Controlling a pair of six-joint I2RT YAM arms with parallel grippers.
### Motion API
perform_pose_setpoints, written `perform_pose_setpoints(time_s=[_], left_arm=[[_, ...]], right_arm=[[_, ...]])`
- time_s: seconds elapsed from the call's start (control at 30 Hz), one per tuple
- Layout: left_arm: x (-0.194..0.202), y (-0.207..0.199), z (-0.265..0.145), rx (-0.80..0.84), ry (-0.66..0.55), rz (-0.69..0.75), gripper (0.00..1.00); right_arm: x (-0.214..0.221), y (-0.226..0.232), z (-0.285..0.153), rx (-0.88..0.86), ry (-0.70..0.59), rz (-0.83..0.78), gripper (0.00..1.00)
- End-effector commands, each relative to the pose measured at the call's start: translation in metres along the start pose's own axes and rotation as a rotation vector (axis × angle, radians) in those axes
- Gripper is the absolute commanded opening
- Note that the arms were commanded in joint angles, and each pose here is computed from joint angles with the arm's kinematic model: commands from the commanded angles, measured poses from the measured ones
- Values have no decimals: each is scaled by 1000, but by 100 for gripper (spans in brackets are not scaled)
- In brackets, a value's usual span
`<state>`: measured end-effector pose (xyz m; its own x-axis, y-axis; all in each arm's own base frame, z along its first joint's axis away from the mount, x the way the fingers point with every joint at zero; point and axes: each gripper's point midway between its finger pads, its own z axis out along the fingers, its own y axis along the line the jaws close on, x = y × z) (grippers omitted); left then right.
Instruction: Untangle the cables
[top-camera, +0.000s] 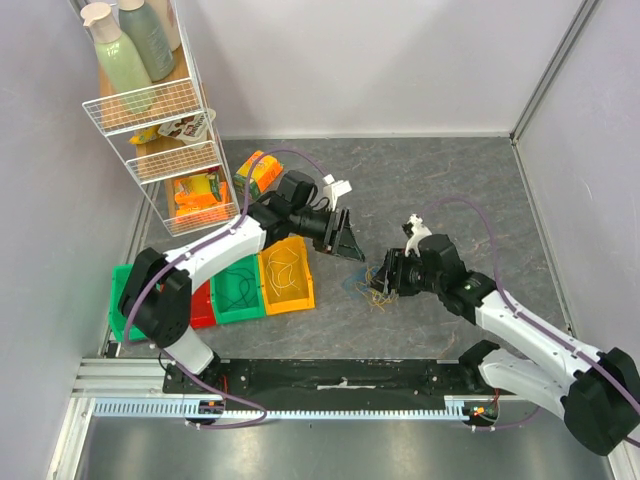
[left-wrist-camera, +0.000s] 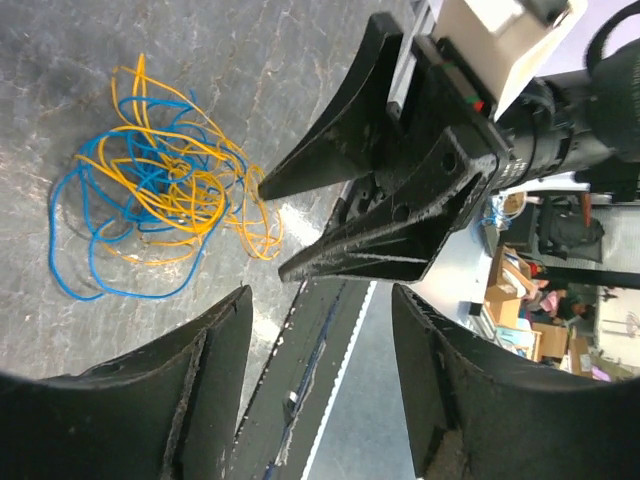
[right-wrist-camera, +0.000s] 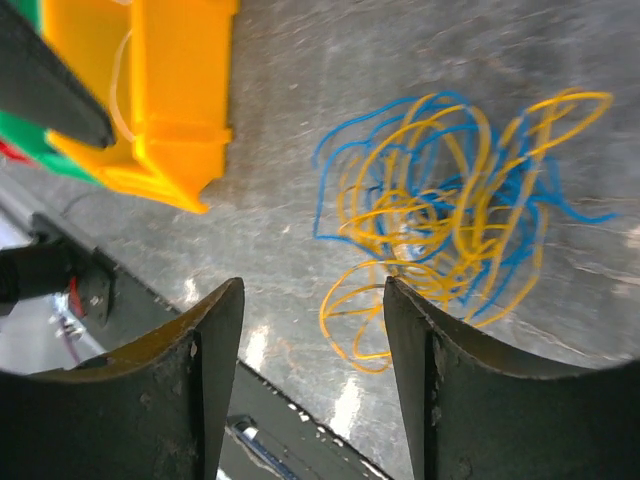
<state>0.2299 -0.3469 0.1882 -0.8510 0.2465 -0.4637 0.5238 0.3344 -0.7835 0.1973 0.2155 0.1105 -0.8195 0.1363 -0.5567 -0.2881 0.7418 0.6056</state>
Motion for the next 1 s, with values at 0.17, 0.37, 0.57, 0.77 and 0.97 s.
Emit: perform_pose_setpoints(time_s=[0.17,0.37,0.57,0.77,0.97], left_arm=[[10,1,20,-154,15,156,49],[26,13,39,-202,70,176,41],[30,20,47,-197,89,149,34],[31,20,48,-187,63,126,46],[28,21,46,-204,58,139,45]], right_arm=[[-43,-63,-41,468,-145,38,62],[-20,-35,-24,219,-86,-9,44],[-11,-4,-13,31,-67,-2,43],[-2,12,4,-75,-35,43,42],[-2,3,6,-22,-48,36,29]])
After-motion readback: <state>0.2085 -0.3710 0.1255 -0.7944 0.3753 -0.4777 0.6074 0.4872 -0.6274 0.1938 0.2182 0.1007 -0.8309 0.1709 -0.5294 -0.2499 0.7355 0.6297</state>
